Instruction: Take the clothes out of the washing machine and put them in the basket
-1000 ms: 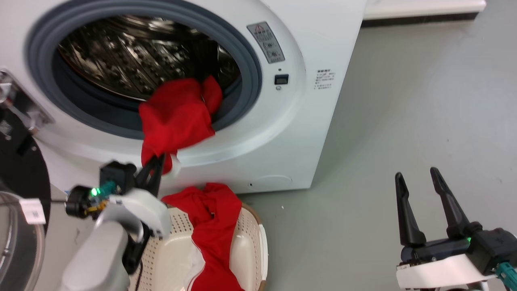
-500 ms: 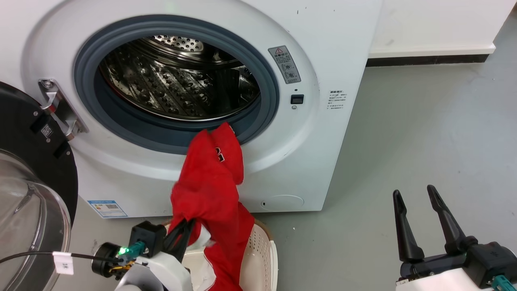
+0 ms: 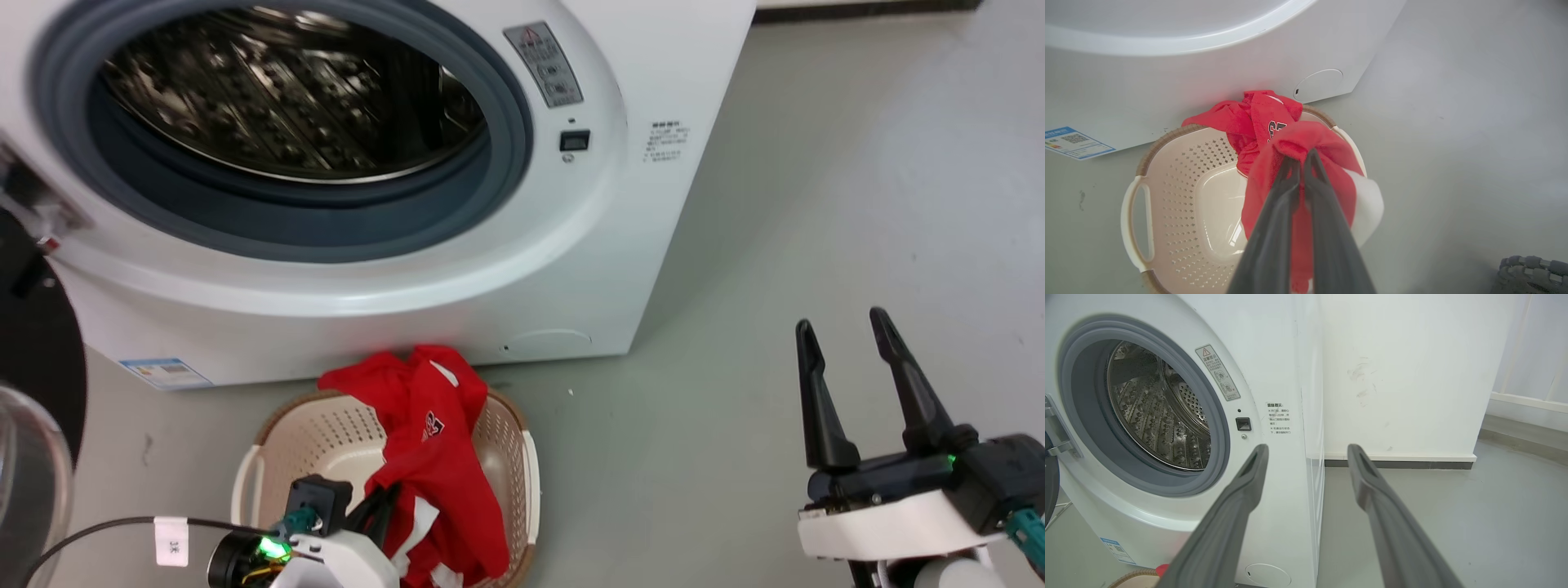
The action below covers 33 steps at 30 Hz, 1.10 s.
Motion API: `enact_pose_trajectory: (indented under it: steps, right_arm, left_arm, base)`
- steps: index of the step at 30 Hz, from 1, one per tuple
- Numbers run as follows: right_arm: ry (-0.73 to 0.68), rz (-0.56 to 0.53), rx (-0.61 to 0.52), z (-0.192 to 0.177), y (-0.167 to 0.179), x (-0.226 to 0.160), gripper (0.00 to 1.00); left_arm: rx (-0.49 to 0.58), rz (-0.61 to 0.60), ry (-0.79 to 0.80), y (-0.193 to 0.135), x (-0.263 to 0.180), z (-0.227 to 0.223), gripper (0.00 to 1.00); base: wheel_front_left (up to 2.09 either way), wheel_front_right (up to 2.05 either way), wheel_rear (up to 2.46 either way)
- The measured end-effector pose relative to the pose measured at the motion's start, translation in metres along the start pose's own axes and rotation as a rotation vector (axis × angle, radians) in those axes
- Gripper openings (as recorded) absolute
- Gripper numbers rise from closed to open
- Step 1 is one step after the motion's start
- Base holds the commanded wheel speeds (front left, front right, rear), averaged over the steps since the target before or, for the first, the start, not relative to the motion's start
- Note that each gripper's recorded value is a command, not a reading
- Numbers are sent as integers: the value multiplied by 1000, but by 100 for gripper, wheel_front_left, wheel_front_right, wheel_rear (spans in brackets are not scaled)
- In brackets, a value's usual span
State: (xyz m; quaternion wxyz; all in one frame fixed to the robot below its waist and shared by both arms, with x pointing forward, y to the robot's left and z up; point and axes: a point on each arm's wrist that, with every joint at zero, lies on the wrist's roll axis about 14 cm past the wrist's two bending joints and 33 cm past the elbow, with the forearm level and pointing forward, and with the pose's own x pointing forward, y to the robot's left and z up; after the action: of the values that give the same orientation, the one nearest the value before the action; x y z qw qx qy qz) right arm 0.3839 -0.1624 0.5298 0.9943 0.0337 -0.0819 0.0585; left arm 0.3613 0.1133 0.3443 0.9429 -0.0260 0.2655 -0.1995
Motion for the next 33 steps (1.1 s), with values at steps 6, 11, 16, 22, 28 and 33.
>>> enact_pose_trajectory:
  steps: [6, 11, 16, 22, 28, 33]
  right_arm:
    - [27, -26, -11, -15, -12, 16, 100]
    - [57, -53, -18, -31, -25, 28, 100]
    - [88, -80, -27, -49, -37, 38, 100]
    - [133, -100, -36, -75, -49, 50, 100]
    - [183, -111, -33, -103, -56, 56, 100]
    - [197, -112, -32, -111, -57, 57, 100]
  left_arm:
    - [-50, 32, 115, 14, 33, -32, 0]
    - [-85, 55, 229, 23, 55, -64, 0]
    - [-104, 75, 343, 32, 72, -96, 0]
    - [-116, 83, 448, 41, 94, -124, 0]
    - [-144, 97, 504, 45, 108, -146, 0]
    - [-124, 107, 527, 47, 108, -154, 100]
  base:
    - [0, 0, 0]
    - [0, 0, 0]
    - [0, 0, 0]
    - [0, 0, 0]
    - [0, 0, 0]
    - [0, 0, 0]
